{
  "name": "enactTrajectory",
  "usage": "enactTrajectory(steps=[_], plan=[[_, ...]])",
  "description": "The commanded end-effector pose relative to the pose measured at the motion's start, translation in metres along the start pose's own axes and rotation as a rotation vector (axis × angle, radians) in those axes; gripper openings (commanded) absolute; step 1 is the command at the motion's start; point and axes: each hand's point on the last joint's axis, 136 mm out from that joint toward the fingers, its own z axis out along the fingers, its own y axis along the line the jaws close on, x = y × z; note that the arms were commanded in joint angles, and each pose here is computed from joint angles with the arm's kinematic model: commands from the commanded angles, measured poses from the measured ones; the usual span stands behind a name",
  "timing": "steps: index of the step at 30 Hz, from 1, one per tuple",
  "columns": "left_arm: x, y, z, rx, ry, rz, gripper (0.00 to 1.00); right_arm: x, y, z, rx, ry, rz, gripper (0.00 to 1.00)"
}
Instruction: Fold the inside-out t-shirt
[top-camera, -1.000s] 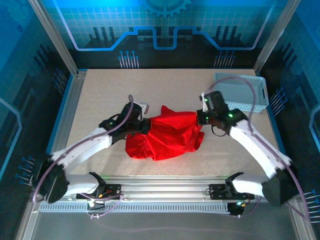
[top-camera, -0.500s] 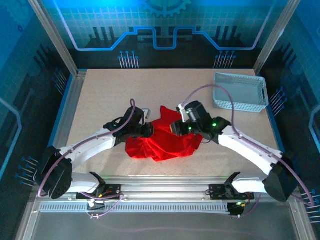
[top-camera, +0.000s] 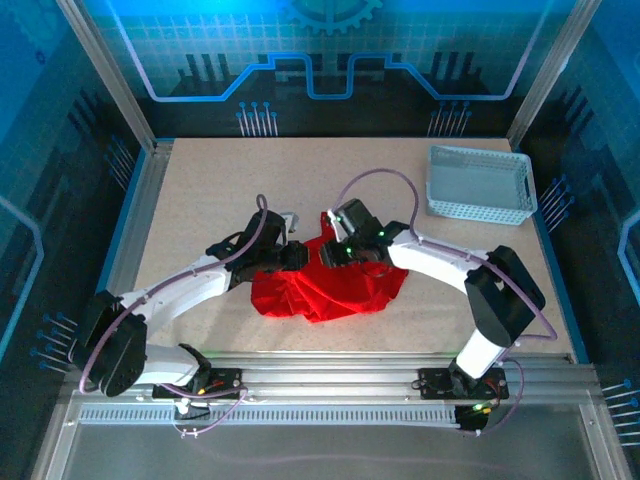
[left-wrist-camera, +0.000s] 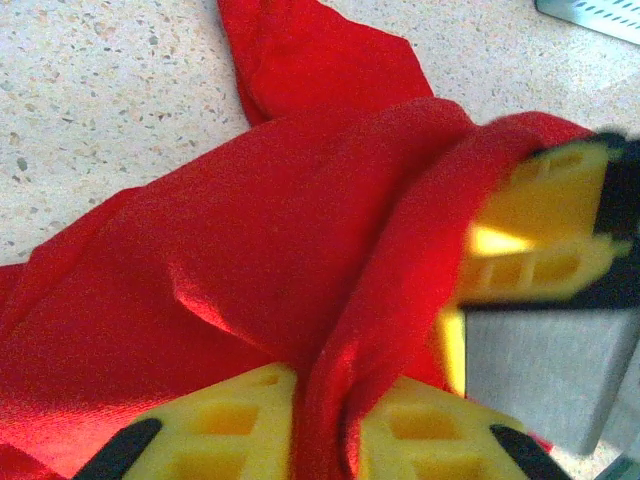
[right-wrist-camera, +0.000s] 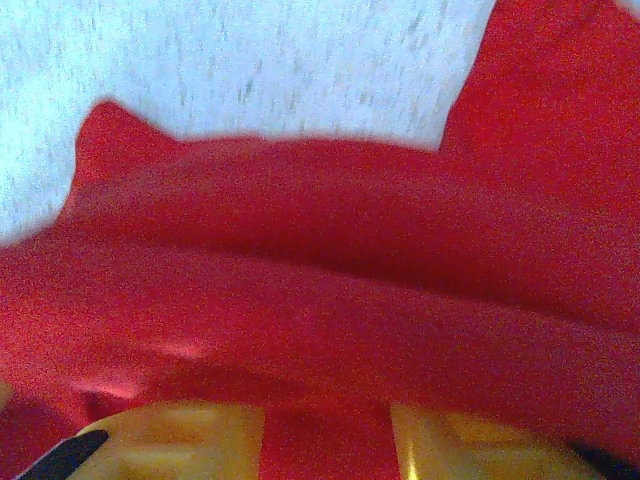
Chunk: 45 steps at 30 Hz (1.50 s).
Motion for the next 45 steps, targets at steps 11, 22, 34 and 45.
enactTrajectory(steps=[11,22,34,45], plan=[[0.011,0.016,0.014,-0.055,0.048,0.0,0.4,-0.026,-0.023,0.023,0.103,-0.01,-0.009,0.43],[0.014,0.009,0.022,0.022,0.053,-0.009,0.2,-0.031,0.011,-0.018,-0.012,-0.112,-0.175,0.33],[0.002,0.015,0.019,0.071,0.017,-0.08,0.18,-0.011,0.051,-0.004,-0.312,-0.068,-0.273,0.22],[0.006,0.019,0.018,0.062,0.025,-0.083,0.19,-0.028,0.021,0.021,-0.186,-0.05,-0.235,0.3]])
